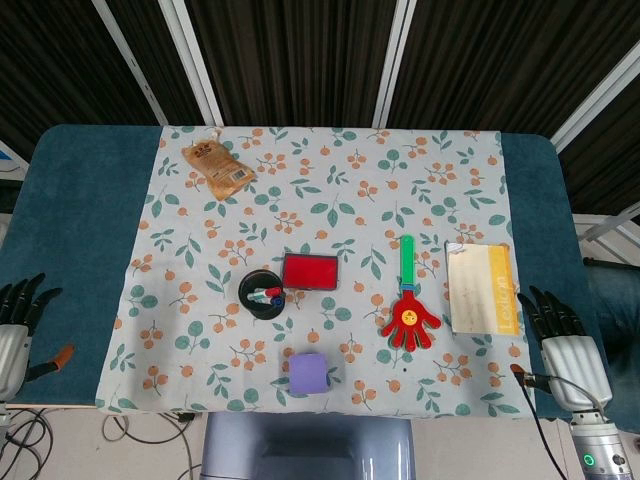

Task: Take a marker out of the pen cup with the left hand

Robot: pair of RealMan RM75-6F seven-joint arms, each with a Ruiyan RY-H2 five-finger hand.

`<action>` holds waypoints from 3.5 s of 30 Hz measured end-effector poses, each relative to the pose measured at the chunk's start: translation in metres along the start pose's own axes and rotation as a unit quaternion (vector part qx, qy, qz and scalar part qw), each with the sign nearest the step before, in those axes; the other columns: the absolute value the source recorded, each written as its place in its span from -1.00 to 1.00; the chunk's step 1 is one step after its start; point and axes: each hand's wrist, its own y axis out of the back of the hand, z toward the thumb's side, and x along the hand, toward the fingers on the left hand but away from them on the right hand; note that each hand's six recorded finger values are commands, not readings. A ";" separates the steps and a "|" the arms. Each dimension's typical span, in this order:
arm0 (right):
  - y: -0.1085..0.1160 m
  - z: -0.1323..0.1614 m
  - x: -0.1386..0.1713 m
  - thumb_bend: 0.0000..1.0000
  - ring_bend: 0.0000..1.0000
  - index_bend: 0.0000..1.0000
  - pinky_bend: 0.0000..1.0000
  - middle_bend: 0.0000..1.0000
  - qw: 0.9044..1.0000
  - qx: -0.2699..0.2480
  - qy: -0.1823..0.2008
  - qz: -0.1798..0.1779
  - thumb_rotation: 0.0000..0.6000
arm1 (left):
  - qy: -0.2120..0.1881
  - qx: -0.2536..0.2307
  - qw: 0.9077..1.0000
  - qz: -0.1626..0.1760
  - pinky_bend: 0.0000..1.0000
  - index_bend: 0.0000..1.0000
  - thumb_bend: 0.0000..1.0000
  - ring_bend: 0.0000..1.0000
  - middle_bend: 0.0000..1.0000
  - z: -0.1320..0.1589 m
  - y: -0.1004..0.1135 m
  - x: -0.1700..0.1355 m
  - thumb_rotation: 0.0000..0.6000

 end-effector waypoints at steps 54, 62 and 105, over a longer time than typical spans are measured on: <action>0.000 -0.004 0.003 -0.93 -1.00 -0.99 -0.70 -1.00 1.000 0.006 -0.008 0.004 1.00 | -0.209 -0.054 0.969 -0.124 -1.00 -0.44 -0.62 -1.00 -0.94 0.132 -0.016 0.095 1.00; -0.001 -0.003 0.002 -0.94 -1.00 -0.99 -0.70 -1.00 1.000 0.007 -0.008 0.006 1.00 | -0.225 -0.069 0.963 -0.131 -1.00 -0.37 -0.51 -1.00 -0.92 0.171 -0.042 0.101 1.00; -0.002 -0.007 0.002 -0.94 -1.00 -0.99 -0.70 -1.00 1.000 0.012 -0.014 0.009 1.00 | -0.218 -0.126 0.944 -0.212 -1.00 -0.11 -0.39 -1.00 -0.89 0.270 -0.082 0.150 1.00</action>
